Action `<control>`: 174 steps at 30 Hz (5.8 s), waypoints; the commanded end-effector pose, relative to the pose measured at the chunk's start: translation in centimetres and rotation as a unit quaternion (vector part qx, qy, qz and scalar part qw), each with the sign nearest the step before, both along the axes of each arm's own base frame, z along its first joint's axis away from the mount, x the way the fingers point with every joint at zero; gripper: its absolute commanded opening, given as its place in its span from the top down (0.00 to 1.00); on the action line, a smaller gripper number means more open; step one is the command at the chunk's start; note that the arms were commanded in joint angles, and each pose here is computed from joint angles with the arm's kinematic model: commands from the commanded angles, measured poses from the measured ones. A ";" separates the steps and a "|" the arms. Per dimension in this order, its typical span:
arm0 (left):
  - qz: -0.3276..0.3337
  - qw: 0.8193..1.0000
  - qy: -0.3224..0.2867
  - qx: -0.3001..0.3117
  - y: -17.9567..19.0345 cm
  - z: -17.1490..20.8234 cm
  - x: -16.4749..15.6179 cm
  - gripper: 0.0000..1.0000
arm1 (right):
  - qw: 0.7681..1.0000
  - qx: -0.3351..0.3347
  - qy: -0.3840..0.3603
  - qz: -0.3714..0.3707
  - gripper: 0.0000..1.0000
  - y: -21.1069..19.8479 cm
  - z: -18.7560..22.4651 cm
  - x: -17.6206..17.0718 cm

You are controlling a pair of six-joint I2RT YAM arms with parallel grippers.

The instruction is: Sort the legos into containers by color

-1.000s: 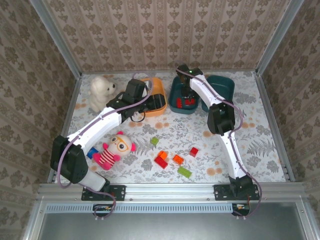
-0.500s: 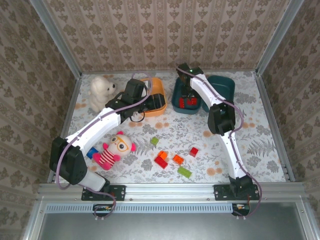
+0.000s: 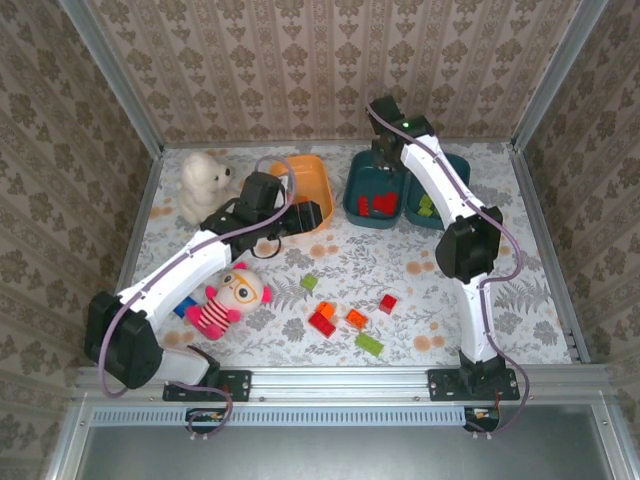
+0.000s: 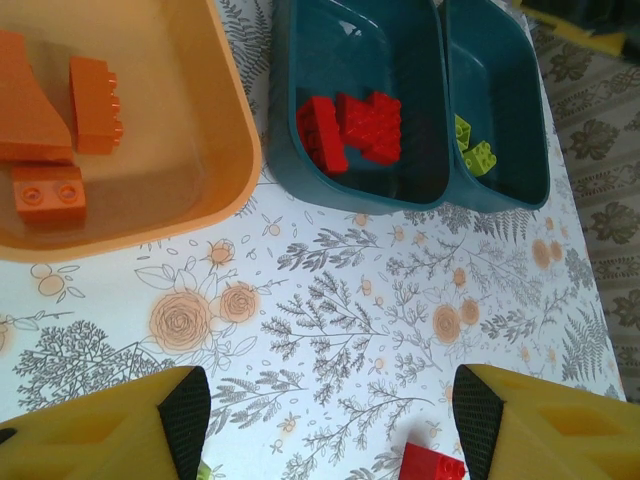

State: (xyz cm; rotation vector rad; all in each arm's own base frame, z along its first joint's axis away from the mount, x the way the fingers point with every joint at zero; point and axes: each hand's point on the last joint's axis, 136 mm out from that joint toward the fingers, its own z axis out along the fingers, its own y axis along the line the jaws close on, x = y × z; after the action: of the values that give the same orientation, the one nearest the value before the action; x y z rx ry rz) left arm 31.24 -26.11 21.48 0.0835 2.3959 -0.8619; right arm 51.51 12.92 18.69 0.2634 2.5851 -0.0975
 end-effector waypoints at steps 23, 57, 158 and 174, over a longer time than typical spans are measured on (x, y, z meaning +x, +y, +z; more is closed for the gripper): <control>-0.156 0.972 0.083 0.155 3.6 -8.7 -13.3 0.34 | 0.897 0.303 -0.063 0.317 0.28 9.1 -0.5 -30.1; -0.278 0.869 0.156 0.377 -2.9 -20.4 -14.7 0.49 | 0.889 0.363 -0.094 0.263 0.18 4.8 1.1 -35.8; 0.160 0.982 0.087 -0.043 13.8 -3.2 -13.9 0.27 | 0.866 -0.095 0.169 0.460 0.37 22.3 -17.0 -22.1; 0.130 0.985 0.068 -0.088 11.2 -1.5 -11.5 0.28 | 0.920 -0.040 0.099 0.378 0.70 18.9 -9.1 -18.0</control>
State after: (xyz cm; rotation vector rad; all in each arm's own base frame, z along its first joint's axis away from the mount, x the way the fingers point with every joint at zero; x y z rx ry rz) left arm 18.53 -13.38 18.50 -0.3883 2.4219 -0.8838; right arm 30.86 34.81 3.48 -1.0143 2.7235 0.0313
